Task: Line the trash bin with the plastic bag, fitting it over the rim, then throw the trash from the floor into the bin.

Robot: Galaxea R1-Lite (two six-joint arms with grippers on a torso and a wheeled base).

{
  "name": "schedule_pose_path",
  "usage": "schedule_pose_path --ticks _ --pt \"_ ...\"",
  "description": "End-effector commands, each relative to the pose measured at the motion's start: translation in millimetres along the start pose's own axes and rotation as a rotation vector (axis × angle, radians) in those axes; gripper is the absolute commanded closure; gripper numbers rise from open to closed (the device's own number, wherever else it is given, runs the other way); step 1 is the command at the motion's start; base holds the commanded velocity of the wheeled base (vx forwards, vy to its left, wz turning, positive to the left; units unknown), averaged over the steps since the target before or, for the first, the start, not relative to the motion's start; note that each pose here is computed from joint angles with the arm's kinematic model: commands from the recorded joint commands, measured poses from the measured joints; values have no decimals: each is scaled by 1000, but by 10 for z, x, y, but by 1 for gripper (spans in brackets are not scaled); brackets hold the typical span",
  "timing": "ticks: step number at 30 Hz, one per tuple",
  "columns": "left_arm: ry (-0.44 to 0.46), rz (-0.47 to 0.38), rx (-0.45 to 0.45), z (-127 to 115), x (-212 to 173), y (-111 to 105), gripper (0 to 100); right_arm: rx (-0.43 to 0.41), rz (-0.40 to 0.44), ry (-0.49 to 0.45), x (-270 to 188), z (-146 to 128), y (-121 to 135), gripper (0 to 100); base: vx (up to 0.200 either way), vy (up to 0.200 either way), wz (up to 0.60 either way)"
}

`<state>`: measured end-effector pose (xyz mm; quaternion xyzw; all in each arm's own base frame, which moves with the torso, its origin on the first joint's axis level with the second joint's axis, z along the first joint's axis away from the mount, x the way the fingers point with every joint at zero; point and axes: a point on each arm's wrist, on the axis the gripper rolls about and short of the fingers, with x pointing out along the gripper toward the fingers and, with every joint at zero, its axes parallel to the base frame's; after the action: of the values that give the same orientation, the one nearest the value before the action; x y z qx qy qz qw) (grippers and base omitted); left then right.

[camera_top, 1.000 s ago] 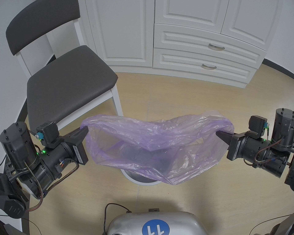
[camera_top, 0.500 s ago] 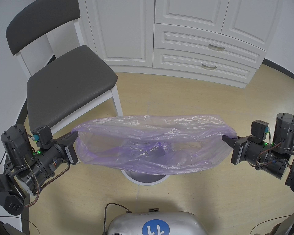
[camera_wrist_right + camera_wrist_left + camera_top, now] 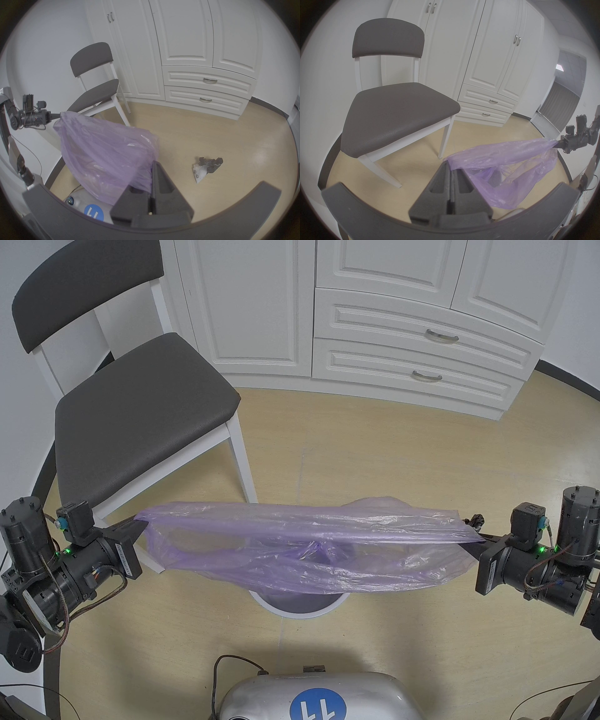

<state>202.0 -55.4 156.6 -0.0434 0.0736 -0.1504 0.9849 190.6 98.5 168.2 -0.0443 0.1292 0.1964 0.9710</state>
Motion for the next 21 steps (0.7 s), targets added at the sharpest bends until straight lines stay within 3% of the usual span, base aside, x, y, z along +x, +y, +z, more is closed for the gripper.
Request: schedule_pose_path --ticks 1,21 --pt "0 23 -5 0 -10 77 100 -14 7 14 -26 -50 -20 100 0 0 0" --pt "-4 20 -12 16 -3 157 100 -31 23 21 -47 -82 -30 100 0 0 0"
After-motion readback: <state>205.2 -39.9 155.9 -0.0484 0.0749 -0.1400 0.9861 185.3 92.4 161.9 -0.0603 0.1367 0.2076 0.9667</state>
